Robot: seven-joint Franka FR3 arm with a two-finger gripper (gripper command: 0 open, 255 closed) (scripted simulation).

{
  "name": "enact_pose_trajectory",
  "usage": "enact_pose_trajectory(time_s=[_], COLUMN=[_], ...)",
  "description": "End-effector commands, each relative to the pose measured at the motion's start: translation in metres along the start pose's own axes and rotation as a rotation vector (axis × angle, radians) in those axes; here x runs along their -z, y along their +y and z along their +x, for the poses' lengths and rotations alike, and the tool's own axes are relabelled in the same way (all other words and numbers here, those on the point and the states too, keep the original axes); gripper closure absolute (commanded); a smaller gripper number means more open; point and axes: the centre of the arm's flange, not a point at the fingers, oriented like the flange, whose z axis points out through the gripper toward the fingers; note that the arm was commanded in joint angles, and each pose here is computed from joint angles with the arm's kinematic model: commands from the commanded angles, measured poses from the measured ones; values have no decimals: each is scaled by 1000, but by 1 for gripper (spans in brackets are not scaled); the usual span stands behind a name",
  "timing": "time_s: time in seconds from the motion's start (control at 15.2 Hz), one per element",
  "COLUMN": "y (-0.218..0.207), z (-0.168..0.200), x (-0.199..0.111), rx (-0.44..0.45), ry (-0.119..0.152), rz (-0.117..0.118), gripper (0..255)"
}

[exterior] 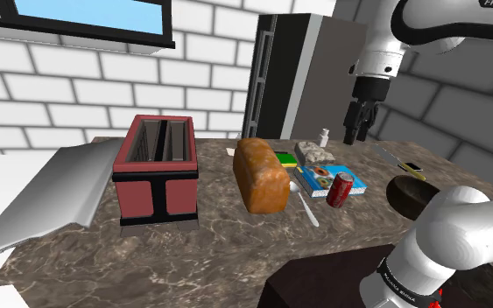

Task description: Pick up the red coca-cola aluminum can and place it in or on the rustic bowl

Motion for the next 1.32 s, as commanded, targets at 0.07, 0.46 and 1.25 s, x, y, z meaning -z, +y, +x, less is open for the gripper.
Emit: enact_pose_trajectory(time_s=[0.07,0.46,1.25], y=[6,42,82], z=[-1,-1,7], x=[-11,-75,-161], rx=[4,28,50], ry=[12,83,146], rz=[-11,-77,-135], gripper=[0,0,0])
